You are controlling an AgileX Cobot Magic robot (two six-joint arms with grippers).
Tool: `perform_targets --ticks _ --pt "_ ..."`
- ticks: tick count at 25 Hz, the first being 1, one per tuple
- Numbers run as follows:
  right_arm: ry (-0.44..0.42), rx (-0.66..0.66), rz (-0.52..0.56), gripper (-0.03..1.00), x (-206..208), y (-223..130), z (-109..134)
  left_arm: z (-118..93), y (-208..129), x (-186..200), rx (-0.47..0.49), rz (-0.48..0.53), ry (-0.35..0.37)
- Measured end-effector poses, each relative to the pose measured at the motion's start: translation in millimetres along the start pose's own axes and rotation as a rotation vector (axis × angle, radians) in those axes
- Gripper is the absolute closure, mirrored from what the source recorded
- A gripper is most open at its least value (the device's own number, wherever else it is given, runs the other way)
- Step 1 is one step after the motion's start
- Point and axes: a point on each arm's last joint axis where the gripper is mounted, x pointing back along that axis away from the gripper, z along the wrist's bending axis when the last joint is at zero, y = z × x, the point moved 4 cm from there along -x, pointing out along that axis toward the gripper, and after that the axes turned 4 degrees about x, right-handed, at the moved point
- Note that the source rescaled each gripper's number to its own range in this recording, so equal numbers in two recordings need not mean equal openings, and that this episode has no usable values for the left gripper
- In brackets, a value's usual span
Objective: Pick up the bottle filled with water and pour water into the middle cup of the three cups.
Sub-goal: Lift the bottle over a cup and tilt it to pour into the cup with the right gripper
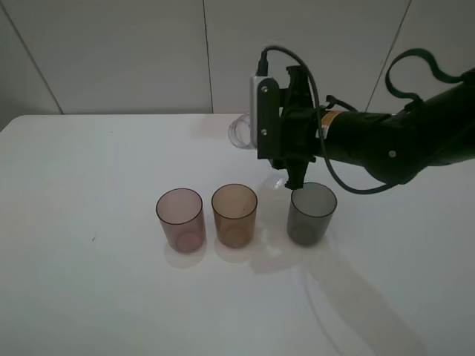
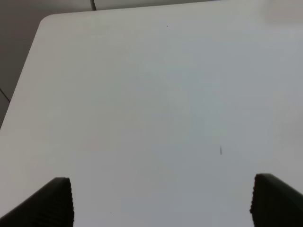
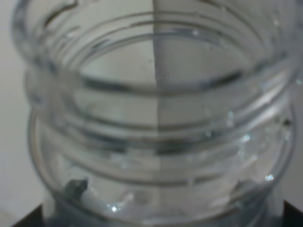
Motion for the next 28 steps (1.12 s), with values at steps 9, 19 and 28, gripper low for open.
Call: perform_targets --ticks 9,19,28 --pt "0.004 0.158 -0.009 0.97 -5.2 2.1 6.1 0.0 0.0 0.0 0.000 0.000 0.000" --pt "-0.045 0.264 -0.005 0.97 -13.4 3.8 9.4 0.0 0.0 0.0 0.000 0.000 0.000" --pt "-0.073 0.288 0.018 0.97 -16.4 0.7 9.1 0.0 0.0 0.0 0.000 0.000 0.000"
